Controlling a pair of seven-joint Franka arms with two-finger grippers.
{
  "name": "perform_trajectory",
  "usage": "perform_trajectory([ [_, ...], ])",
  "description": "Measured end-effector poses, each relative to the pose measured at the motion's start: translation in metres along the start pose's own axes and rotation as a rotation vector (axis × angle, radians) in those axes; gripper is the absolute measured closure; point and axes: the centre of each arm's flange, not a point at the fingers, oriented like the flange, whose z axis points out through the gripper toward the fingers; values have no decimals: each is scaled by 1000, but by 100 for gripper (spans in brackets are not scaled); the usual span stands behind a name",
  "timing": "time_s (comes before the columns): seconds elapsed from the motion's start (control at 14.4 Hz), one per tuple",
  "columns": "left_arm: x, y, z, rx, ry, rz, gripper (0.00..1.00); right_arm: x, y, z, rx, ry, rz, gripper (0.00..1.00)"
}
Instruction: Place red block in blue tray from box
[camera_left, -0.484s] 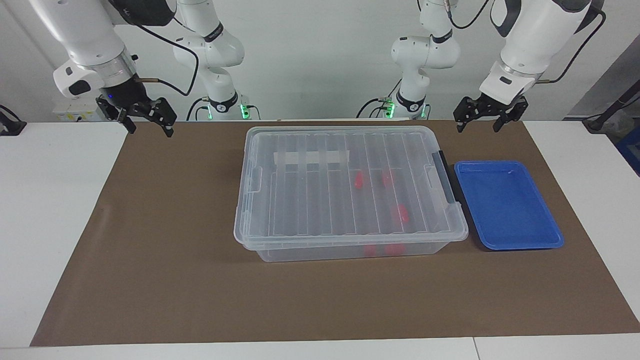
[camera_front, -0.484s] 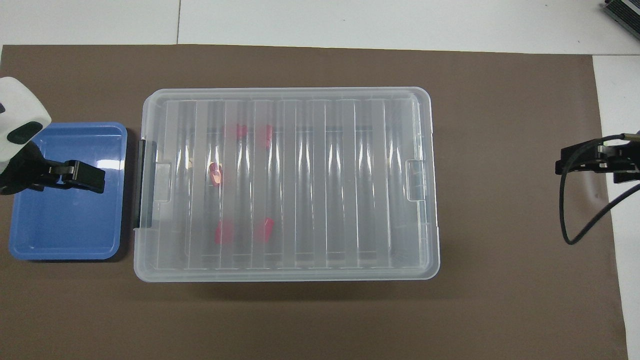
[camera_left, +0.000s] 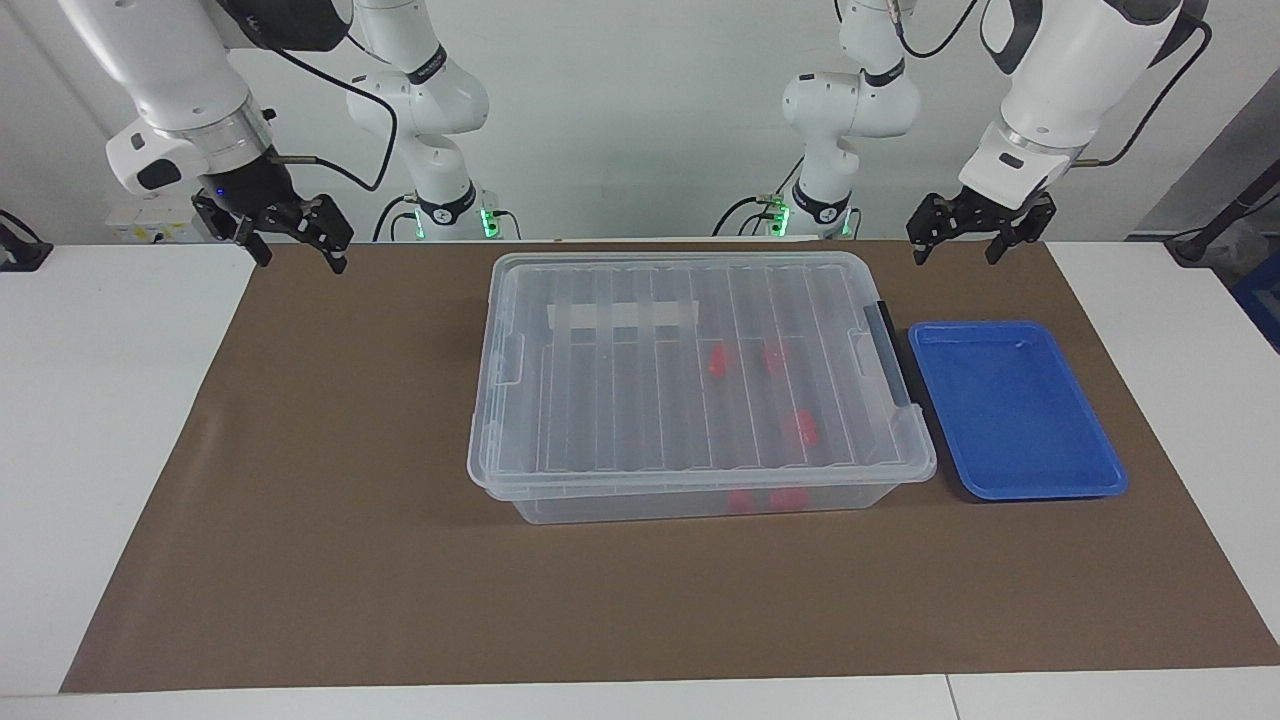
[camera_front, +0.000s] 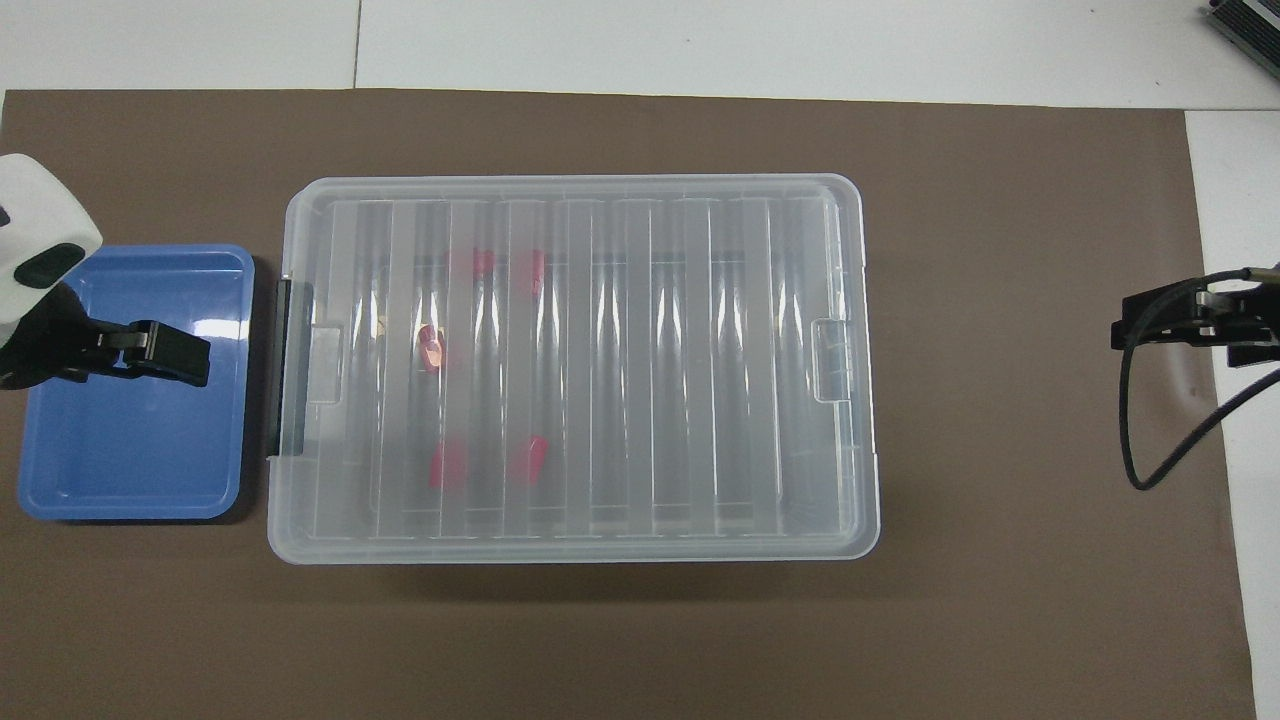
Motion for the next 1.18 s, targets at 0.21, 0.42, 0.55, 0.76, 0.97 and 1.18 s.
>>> perform_trajectory([
  [0.21, 0, 0, 0, 0, 0, 0, 0, 0, -1, 2, 0, 0, -2, 0],
  [0.42, 0, 0, 0, 0, 0, 0, 0, 4, -11, 11, 5, 29, 27, 0],
  [0.55, 0, 0, 0, 0, 0, 0, 0, 6, -29, 23, 9, 49, 15, 0],
  [0.76, 0, 0, 0, 0, 0, 0, 0, 3, -72, 46, 18, 84, -42, 0],
  [0.97, 0, 0, 0, 0, 0, 0, 0, 3, -99, 71, 29, 113, -63, 0],
  [1.18, 0, 0, 0, 0, 0, 0, 0, 5, -122, 96, 32, 109, -53, 0],
])
